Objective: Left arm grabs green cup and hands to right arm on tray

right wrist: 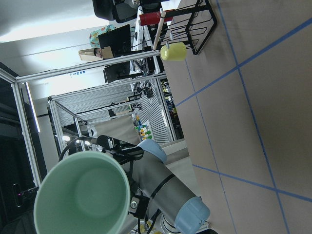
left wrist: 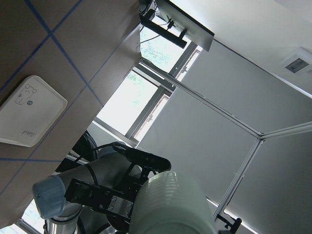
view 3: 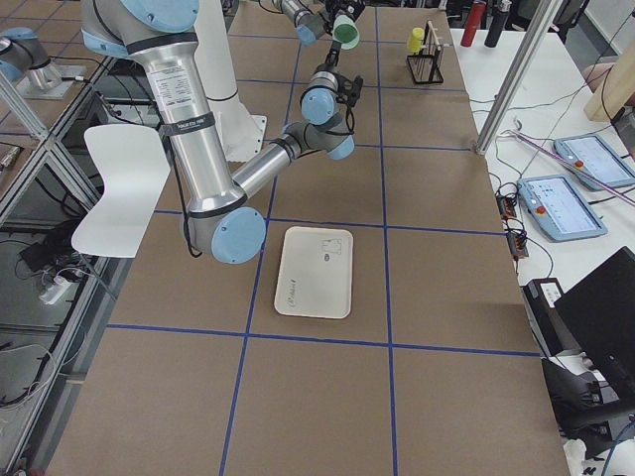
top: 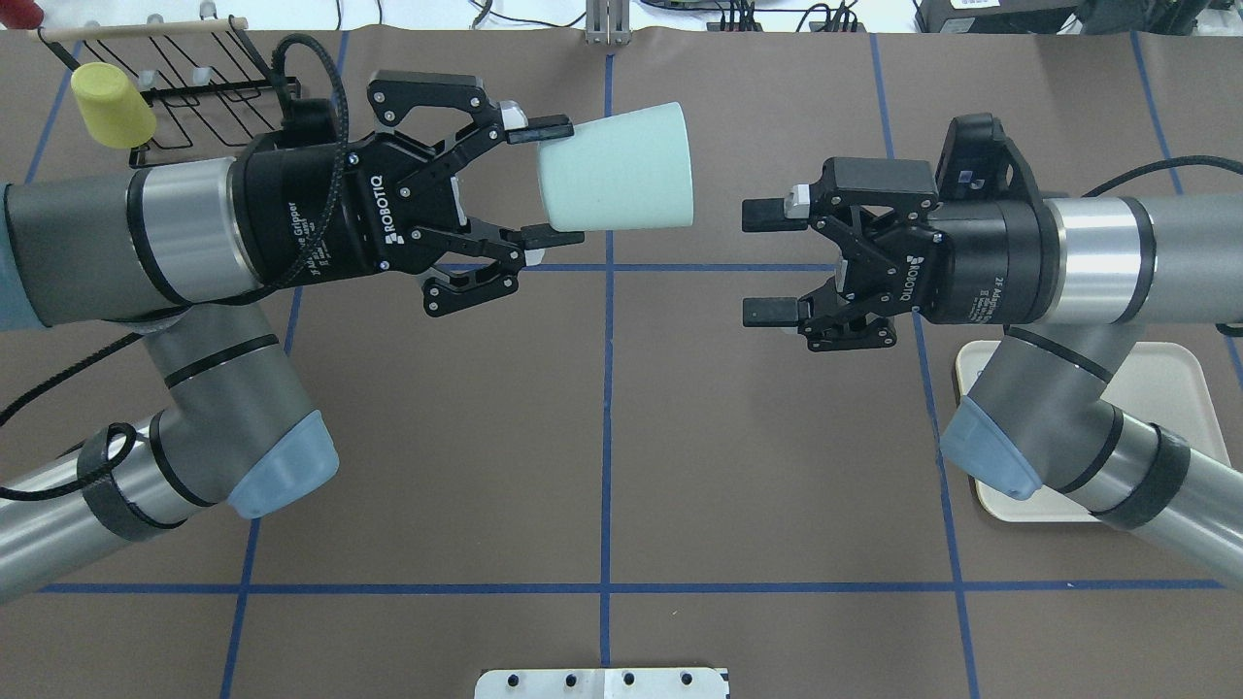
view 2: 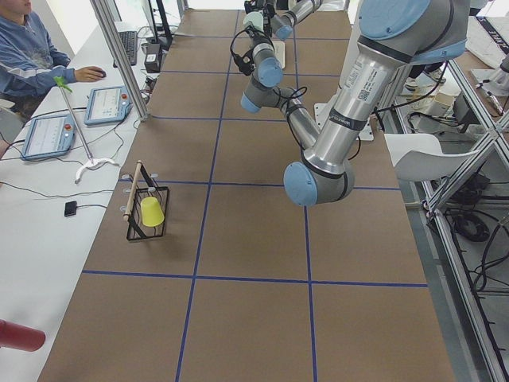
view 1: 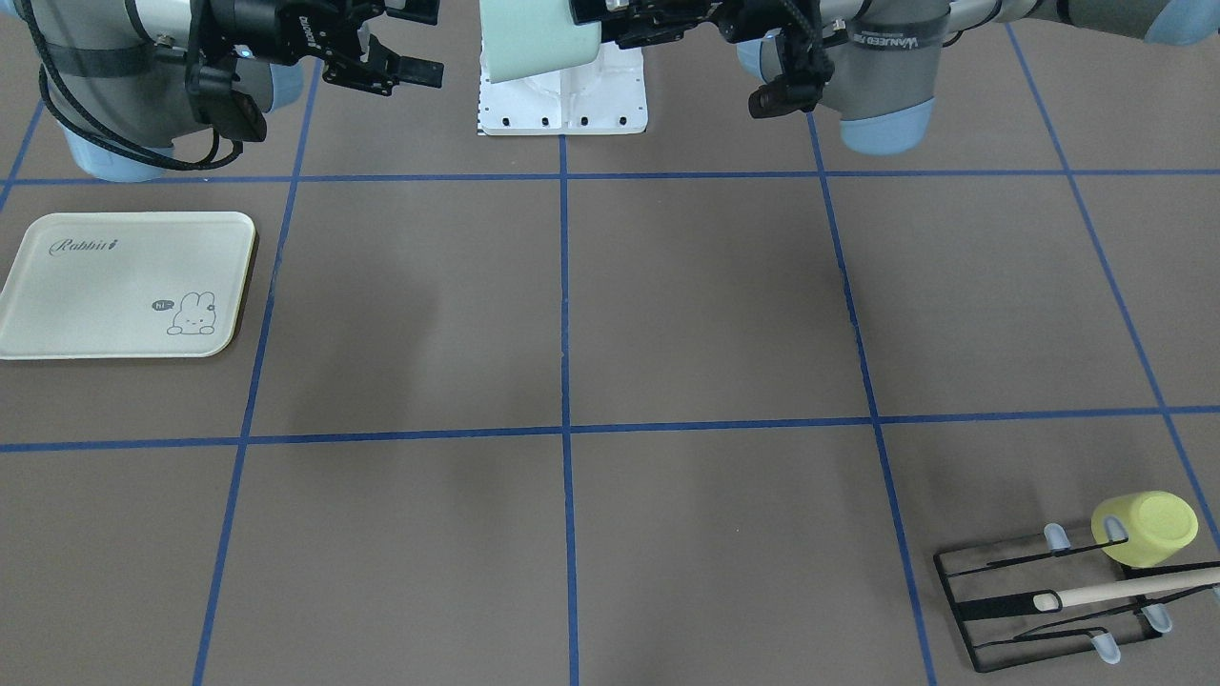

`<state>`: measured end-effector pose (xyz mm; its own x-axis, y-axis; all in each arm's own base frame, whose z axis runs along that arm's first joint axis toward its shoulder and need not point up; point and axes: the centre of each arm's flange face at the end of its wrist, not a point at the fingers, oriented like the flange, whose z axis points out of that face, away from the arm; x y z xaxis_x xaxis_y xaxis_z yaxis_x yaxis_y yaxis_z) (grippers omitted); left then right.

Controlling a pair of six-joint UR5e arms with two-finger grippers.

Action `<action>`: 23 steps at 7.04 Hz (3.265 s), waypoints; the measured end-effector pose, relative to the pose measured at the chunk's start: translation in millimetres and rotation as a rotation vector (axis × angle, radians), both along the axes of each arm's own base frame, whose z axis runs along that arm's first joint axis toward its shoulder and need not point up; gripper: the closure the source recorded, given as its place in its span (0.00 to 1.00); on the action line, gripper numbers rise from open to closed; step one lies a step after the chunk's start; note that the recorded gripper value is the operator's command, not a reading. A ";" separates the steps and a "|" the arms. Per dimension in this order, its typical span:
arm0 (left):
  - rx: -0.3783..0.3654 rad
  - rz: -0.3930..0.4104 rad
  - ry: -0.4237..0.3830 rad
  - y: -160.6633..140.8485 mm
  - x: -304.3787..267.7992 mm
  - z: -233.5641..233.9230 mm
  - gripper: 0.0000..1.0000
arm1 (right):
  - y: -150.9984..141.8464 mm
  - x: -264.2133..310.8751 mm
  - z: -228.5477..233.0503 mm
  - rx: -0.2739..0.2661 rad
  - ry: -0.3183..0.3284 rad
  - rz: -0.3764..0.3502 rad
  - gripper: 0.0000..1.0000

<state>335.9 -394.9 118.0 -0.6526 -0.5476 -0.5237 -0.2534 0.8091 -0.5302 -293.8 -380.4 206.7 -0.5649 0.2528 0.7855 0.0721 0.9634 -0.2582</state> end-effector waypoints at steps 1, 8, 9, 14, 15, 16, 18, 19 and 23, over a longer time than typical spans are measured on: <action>0.000 0.012 0.005 4.4 5.1 -0.9 1.00 | 1.0 -1.9 -2.7 -0.001 -0.014 0.004 0.04; -0.007 0.053 0.034 24.8 28.1 -15.1 1.00 | 2.9 -10.1 -10.4 -0.016 -0.049 0.018 0.27; -0.010 0.054 0.035 25.6 30.2 -16.2 1.00 | 5.2 -10.5 -10.7 -0.010 -0.057 0.013 0.31; -0.017 0.060 0.027 25.6 37.6 -14.2 0.67 | 11.9 -7.8 -8.9 0.016 -0.095 0.003 1.00; -0.017 0.061 0.028 25.9 37.8 -14.5 0.01 | 12.4 -7.8 -8.3 0.011 -0.097 -0.002 1.00; -0.018 0.063 0.027 26.7 38.8 -14.6 0.00 | 12.7 -7.4 -8.2 0.009 -0.099 -0.004 1.00; -0.021 0.061 0.024 26.7 39.7 -13.9 0.00 | 12.4 -6.5 -8.3 0.005 -0.102 -0.001 1.00; -0.021 0.060 0.024 26.8 39.2 -13.8 0.00 | 12.5 -5.9 -7.8 0.000 -0.108 -0.002 1.00; -0.031 -0.013 -0.022 2.5 18.0 -7.0 0.00 | 16.2 6.5 34.7 -0.058 -0.078 0.002 1.00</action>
<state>353.9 -392.4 111.0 -0.6482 -0.5551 -0.5213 -0.2309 0.7956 -0.5601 -287.3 -364.2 241.4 -0.6244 0.2955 0.7231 0.0919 0.9471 -0.3076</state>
